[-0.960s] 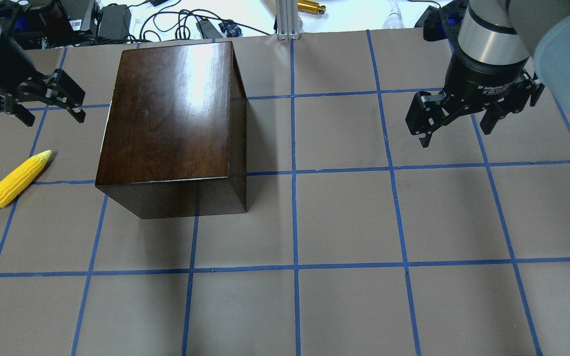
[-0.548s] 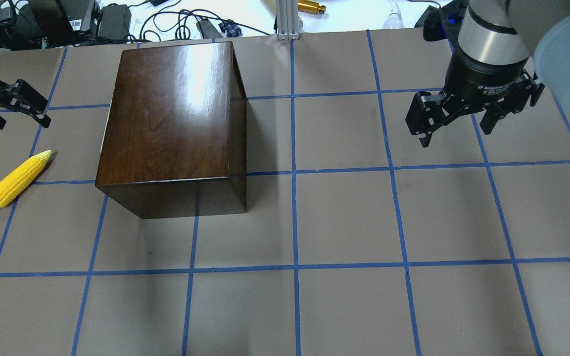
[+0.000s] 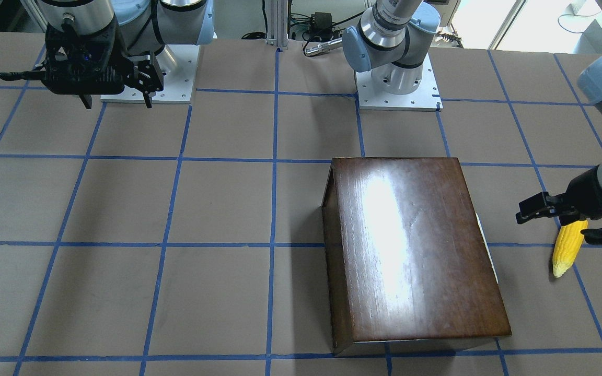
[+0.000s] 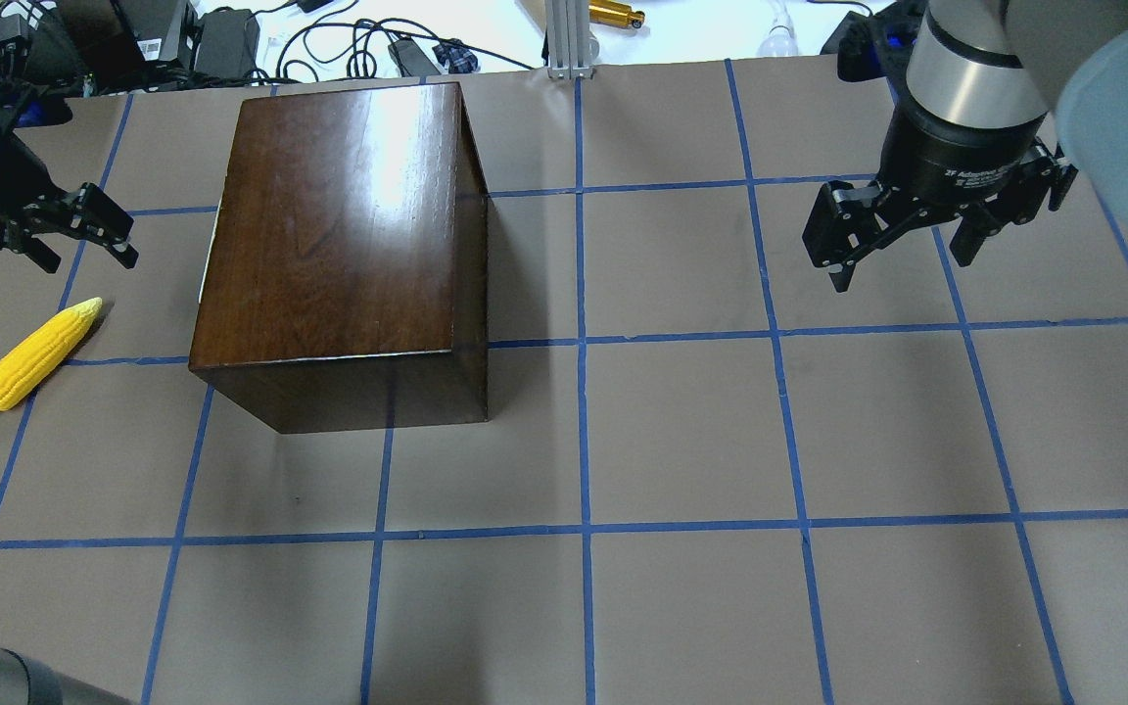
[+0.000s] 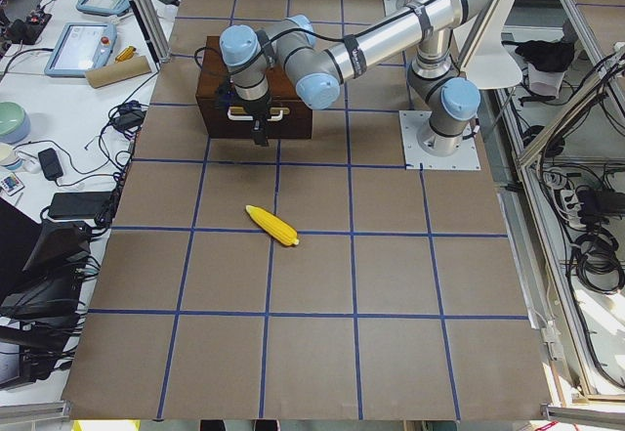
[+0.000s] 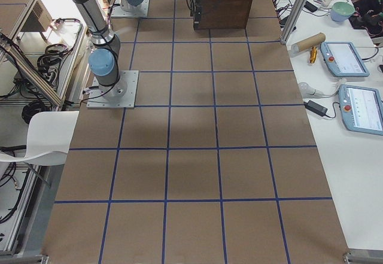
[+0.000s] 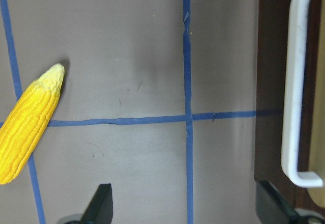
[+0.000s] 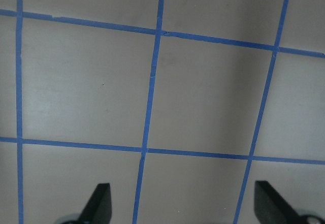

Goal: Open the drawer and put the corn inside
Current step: 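Lower the left gripper to the white drawer handle and grasp it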

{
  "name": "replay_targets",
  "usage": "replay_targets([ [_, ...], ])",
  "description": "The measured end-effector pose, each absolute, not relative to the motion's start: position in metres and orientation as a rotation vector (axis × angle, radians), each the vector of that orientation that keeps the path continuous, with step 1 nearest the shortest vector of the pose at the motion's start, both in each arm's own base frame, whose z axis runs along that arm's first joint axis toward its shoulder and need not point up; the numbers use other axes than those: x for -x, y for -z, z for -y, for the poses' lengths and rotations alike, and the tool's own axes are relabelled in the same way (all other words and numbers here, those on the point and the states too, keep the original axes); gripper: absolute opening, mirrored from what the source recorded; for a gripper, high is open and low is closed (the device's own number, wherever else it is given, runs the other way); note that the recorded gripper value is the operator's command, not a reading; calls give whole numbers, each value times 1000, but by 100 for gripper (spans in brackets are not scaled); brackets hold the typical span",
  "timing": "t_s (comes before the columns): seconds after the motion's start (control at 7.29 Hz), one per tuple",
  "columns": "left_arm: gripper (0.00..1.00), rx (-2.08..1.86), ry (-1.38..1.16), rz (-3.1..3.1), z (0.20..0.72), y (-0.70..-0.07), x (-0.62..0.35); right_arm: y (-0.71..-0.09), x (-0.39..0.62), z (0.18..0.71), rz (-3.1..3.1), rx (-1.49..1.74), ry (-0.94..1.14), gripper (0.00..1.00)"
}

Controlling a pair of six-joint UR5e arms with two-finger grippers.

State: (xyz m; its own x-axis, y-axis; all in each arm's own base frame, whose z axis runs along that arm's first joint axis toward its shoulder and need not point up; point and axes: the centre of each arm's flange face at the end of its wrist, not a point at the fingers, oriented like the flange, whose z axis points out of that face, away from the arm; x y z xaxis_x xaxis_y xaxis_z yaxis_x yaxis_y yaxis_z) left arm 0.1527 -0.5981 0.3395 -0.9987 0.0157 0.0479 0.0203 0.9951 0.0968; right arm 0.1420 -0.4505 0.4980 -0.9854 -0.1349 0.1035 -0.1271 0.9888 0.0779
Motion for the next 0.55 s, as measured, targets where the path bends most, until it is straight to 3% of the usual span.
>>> replay_targets([
  [0.55,100,14,38,2892,619,-309,-139,-498,-142,451,3025,-200,109,100],
])
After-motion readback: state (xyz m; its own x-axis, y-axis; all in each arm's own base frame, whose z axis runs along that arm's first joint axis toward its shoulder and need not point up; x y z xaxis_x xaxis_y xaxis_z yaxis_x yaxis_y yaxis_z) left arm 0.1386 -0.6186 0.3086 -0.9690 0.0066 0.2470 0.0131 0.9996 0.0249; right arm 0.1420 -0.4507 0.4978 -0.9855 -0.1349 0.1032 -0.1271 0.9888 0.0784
